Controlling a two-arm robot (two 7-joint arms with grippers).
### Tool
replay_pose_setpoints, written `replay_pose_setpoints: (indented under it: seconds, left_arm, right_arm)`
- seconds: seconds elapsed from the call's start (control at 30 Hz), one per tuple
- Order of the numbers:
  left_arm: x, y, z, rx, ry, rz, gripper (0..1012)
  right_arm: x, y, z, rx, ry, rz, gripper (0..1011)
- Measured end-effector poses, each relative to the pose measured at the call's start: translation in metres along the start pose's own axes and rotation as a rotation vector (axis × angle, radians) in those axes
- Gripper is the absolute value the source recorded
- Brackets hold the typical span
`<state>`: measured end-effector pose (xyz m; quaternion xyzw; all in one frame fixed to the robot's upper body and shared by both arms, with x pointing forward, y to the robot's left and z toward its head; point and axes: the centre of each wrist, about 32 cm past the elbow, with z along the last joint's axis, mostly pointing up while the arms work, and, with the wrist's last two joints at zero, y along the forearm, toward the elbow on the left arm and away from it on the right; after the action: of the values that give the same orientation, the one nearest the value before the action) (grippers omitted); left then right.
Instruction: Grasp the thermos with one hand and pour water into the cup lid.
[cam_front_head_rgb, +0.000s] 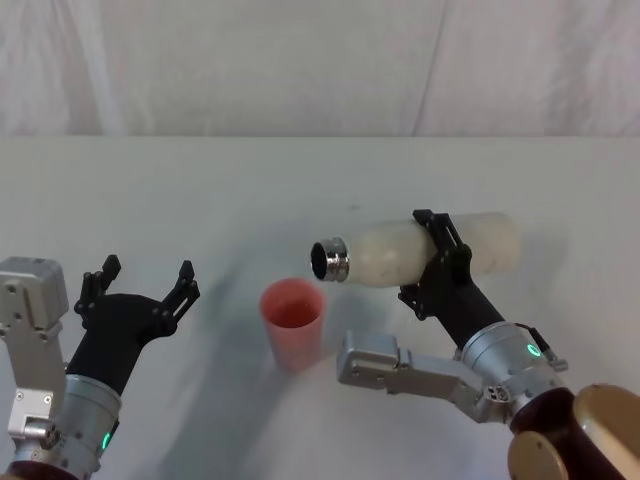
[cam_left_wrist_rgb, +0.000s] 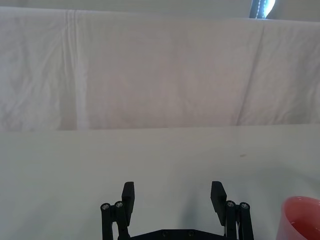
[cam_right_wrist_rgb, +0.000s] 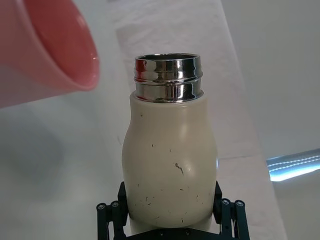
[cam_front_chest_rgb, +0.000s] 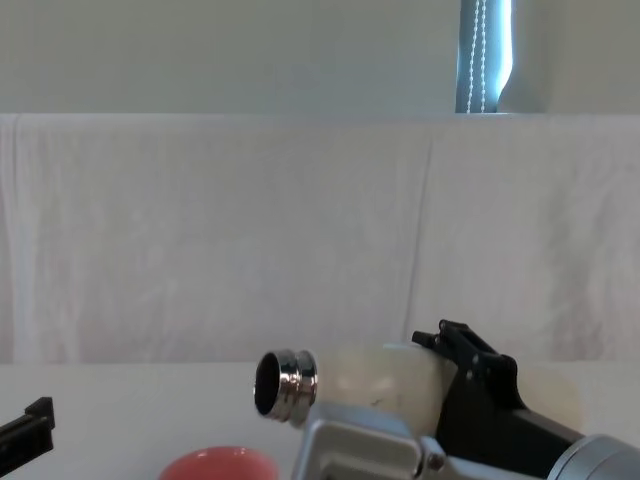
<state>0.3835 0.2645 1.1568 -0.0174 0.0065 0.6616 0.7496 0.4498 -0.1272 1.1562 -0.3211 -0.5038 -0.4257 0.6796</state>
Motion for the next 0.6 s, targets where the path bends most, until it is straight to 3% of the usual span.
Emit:
replay_pose_setpoints:
  seconds: [0.6]
  left_arm:
    - [0.0000, 0.0000, 0.0000, 0.000, 0.000, 0.000, 1001]
  right_arm:
    - [-0.0017, 0.0020, 0.0024, 0.000, -0.119, 0.020, 960]
